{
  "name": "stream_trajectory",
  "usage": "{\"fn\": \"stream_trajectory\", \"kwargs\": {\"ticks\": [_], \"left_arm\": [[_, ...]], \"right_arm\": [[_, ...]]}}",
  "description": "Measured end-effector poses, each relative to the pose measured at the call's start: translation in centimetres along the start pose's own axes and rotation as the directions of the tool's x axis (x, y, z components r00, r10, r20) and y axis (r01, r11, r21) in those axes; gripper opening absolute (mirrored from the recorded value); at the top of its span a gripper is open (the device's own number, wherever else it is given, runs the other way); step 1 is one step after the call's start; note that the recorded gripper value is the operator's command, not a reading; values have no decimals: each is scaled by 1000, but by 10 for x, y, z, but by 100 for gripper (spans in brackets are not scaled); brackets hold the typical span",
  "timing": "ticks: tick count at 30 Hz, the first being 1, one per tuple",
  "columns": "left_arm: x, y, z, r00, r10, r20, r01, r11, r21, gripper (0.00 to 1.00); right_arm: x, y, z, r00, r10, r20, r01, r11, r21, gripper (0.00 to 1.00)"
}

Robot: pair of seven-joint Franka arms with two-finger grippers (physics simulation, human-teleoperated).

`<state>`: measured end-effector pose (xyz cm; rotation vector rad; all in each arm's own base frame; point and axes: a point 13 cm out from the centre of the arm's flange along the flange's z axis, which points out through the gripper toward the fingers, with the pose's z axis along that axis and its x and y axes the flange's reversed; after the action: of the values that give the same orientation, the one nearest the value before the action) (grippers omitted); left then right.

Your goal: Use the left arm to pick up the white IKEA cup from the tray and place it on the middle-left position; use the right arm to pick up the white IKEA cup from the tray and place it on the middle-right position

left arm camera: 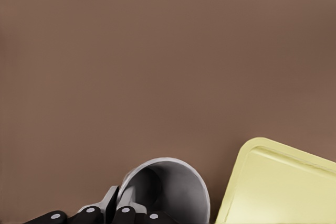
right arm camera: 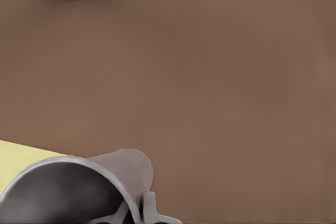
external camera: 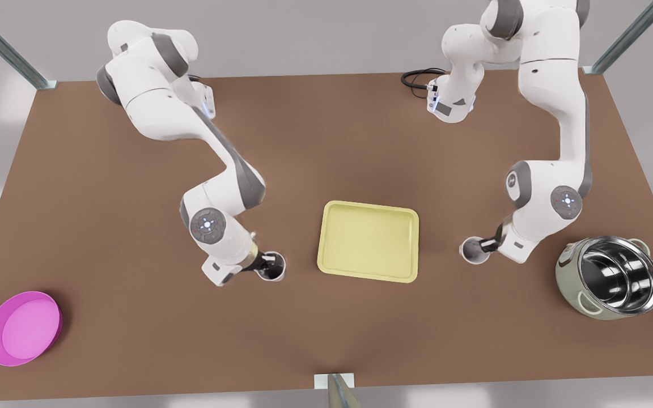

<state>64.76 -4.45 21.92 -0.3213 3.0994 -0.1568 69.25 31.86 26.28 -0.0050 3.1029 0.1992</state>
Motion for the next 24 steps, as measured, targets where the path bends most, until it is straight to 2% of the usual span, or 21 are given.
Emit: {"fn": "stream_trajectory", "kwargs": {"ticks": [5,9,19,20,21,22,24], "left_arm": [[-19,54,34,997,-69,-20,71,990,123,18],[-32,53,50,999,-15,36,9,985,174,18],[-53,55,77,972,171,161,-193,971,138,19],[-55,56,78,968,186,169,-209,969,134,25],[-56,56,78,963,201,178,-225,965,131,82],[-57,56,77,958,216,186,-242,962,129,100],[-59,53,77,947,250,204,-279,951,131,100]], "right_arm": [[-28,-126,-11,999,8,-45,-7,1000,22,20],[-33,-191,6,995,-52,-87,55,998,28,20],[-47,-256,81,959,-266,-100,271,962,33,20],[-49,-257,84,953,-288,-94,292,956,32,20],[-51,-257,87,947,-308,-89,312,950,31,20],[-52,-257,89,941,-327,-85,331,943,30,20],[-53,-259,95,929,-360,-81,364,931,28,20]]}}
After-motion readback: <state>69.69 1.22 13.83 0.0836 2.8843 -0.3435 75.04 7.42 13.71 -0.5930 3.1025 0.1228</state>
